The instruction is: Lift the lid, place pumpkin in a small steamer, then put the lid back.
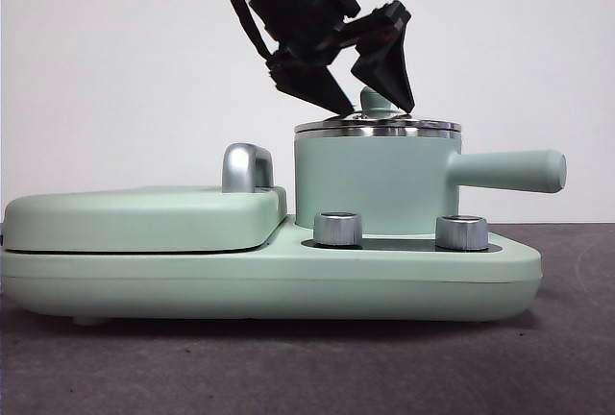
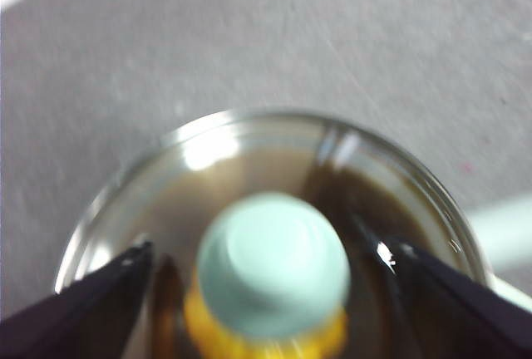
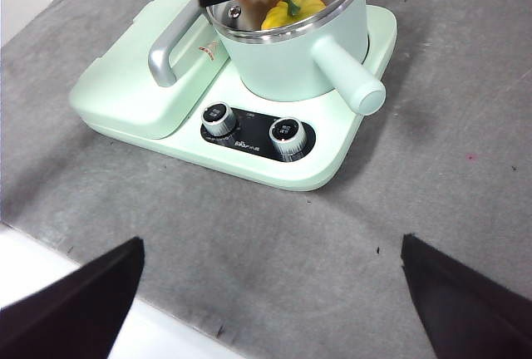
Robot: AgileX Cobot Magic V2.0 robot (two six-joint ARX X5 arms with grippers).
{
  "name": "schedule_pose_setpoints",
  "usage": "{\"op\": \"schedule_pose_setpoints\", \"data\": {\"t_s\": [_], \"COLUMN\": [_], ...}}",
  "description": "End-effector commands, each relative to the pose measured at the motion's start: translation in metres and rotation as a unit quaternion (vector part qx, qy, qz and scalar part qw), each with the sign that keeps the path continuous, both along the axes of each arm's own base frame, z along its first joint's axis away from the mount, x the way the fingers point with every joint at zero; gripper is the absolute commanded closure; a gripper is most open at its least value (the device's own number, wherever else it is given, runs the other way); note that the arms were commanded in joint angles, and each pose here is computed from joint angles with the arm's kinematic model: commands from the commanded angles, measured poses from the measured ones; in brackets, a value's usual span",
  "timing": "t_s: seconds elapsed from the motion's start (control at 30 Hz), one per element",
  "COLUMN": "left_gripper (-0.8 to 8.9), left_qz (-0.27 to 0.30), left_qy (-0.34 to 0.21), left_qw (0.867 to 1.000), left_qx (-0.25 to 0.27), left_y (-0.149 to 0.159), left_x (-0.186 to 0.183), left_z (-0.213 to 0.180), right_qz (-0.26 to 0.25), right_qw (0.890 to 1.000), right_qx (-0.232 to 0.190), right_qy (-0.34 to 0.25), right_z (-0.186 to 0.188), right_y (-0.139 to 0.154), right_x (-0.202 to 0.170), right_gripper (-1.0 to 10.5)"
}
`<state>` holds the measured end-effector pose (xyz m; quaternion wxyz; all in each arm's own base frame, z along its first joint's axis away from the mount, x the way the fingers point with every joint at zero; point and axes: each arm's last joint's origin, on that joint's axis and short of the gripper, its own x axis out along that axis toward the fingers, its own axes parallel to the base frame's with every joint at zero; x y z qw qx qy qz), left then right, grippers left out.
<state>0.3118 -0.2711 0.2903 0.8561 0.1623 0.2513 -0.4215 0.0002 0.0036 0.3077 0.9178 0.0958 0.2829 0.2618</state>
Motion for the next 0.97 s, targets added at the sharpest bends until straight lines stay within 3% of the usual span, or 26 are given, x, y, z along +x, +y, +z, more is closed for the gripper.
{"op": "schedule_pose_setpoints", "data": {"t_s": [0.03,0.17,0.3,0.47,0.67,0.97], "left_gripper": [3.22,3.22,3.56,4.17,4.17,4.16], "left_qz": [0.013,0.022,-0.012,-0.008,0.019,0.082], "left_qy": [-0.008,0.032,0.092,0.11,0.13,0.163], "left_qw": [0.999,0.999,0.996,0.994,0.991,0.974], "left_qx": [-0.034,-0.014,-0.006,-0.006,-0.031,-0.132], "left_y": [0.009,0.034,0.056,0.087,0.126,0.186], "left_x": [-0.014,-0.041,-0.069,-0.102,-0.147,-0.22], "left_z": [0.037,0.061,0.077,0.091,0.074,0.033], "right_qz": [0.001,0.002,0.006,0.027,0.049,0.071], "right_qw": [1.0,1.0,1.0,0.999,0.998,0.995], "right_qx": [0.007,0.007,0.009,0.019,0.029,0.049], "right_qy": [-0.004,-0.003,-0.002,0.003,0.007,-0.045], "right_z": [0.002,0.002,0.002,0.002,0.003,0.012], "right_y": [0.0,0.0,0.0,0.001,0.003,0.006], "right_x": [0.0,0.0,0.0,-0.001,-0.002,0.002], "right_gripper": [4.6,4.6,4.6,4.6,4.6,4.6]}}
